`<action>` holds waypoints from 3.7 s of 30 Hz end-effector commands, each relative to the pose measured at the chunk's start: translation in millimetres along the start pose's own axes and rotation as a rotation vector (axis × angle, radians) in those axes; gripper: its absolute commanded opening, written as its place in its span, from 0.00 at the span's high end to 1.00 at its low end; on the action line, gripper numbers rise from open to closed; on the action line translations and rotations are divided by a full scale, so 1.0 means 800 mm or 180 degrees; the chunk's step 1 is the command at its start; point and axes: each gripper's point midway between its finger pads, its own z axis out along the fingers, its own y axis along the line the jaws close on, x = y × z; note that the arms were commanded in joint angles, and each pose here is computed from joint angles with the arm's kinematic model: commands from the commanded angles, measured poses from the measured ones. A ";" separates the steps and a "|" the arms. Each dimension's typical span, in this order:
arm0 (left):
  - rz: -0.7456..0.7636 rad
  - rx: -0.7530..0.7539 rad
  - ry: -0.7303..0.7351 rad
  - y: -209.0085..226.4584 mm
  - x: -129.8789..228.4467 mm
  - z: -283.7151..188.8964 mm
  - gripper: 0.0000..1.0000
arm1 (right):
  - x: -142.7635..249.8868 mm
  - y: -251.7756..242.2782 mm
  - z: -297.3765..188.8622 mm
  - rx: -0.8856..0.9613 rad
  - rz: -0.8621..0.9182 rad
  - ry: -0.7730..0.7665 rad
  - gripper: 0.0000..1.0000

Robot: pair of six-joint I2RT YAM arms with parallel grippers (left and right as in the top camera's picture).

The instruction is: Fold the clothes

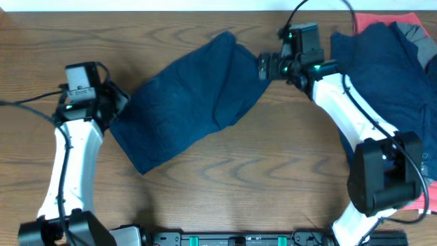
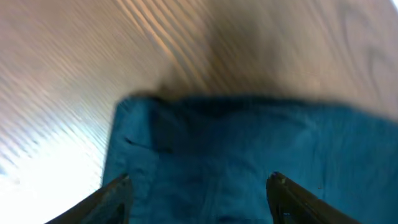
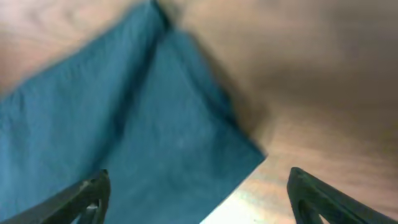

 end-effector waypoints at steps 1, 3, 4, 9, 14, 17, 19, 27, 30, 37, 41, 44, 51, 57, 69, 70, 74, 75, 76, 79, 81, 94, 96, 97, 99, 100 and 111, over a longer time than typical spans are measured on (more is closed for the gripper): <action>0.0417 -0.0012 0.0268 -0.007 0.030 0.021 0.31 | 0.053 0.000 0.044 -0.0095 -0.0064 0.0461 0.22; 0.0533 -0.0058 0.0387 -0.008 0.044 0.031 0.31 | 0.069 -0.007 0.059 -0.0057 0.0022 0.0590 0.25; 0.0569 -0.0084 0.0441 -0.008 0.050 0.036 0.31 | 0.075 -0.010 0.067 -0.0046 0.0056 0.0629 0.26; 0.0617 -0.0195 0.0619 -0.003 0.068 0.057 0.31 | 0.070 -0.003 0.102 -0.0220 0.0011 0.0472 0.24; 0.0630 -0.0385 0.0771 0.012 0.081 0.087 0.31 | 0.037 0.025 0.126 -0.0620 -0.0058 0.0054 0.23; 0.0640 -0.0510 0.0896 0.024 0.093 0.105 0.31 | 0.029 0.032 0.135 -0.0677 -0.0011 -0.0074 0.26; 0.0642 -0.0576 0.0982 0.031 0.101 0.115 0.31 | 0.033 0.032 0.142 -0.0658 -0.0021 -0.0073 0.36; 0.0643 -0.0641 0.1066 0.038 0.108 0.123 0.31 | 0.071 -0.031 0.132 0.0062 0.0340 0.0354 0.99; 0.0659 -0.0666 0.1108 0.041 0.112 0.120 0.31 | 0.091 -0.056 0.094 0.0347 0.0642 0.0680 0.99; 0.0933 -0.0692 0.1470 0.050 0.131 0.083 0.31 | 0.129 -0.113 -0.021 0.1408 0.1100 0.1127 0.97; 0.1111 -0.0486 0.1434 0.038 0.125 0.046 0.19 | 0.116 -0.106 -0.040 0.1380 0.1075 0.1020 0.25; 0.1120 -0.0358 0.1234 0.029 0.111 0.018 0.09 | 0.106 -0.104 -0.054 0.1344 0.1043 0.0931 0.09; 0.1077 -0.0138 0.1120 0.020 0.107 -0.021 0.02 | 0.071 -0.076 -0.111 0.1058 0.0698 0.0631 0.17; 0.0996 -0.0126 0.1504 0.033 0.146 0.000 0.02 | 0.057 0.003 -0.147 0.0072 -0.0181 0.0535 0.18; 0.0816 -0.0208 0.2110 0.065 0.209 0.067 0.02 | 0.081 0.026 -0.150 -0.0063 -0.0326 0.0748 0.24; 0.0810 -0.0236 0.2150 0.069 0.213 0.070 0.00 | 0.082 0.028 -0.150 -0.0068 -0.0337 0.0759 0.25; 0.0800 -0.0279 0.2216 0.073 0.219 0.079 0.47 | 0.086 0.038 -0.149 -0.0114 -0.0508 0.0778 0.39; 0.0802 -0.0278 0.2214 0.073 0.219 0.079 0.65 | 0.086 0.040 -0.149 -0.0112 -0.0538 0.0770 0.41; 0.0802 -0.0273 0.2208 0.073 0.218 0.079 0.88 | 0.085 0.042 -0.148 -0.0125 -0.0581 0.0759 0.43; 0.0797 -0.0292 0.2236 0.073 0.218 0.072 0.94 | 0.082 0.046 -0.144 -0.0157 -0.0694 0.0724 0.53; 0.0788 -0.0330 0.2291 0.073 0.217 0.062 0.94 | 0.083 0.048 -0.139 -0.0164 -0.0705 0.0737 0.57; 0.0836 -0.0138 0.2006 0.025 0.153 -0.072 0.94 | 0.179 0.115 -0.036 -0.0732 -0.0899 0.1611 0.99; 0.0854 -0.0064 0.1895 0.016 0.140 -0.093 0.94 | 0.211 0.142 -0.013 -0.0913 -0.1006 0.1794 0.99; 0.0861 -0.0031 0.1848 0.012 0.135 -0.101 0.94 | 0.226 0.153 -0.005 -0.0987 -0.1052 0.1879 0.99; 0.0877 0.0077 0.1741 0.000 0.124 -0.117 0.94 | 0.263 0.184 0.012 -0.1224 -0.1157 0.2063 0.99; 0.0886 0.0162 0.1712 -0.007 0.122 -0.123 0.94 | 0.279 0.199 0.017 -0.1353 -0.1202 0.2129 0.99; 0.0865 0.0587 0.1715 -0.042 0.119 -0.138 0.94 | 0.362 0.337 0.039 -0.2111 -0.1744 0.1911 0.99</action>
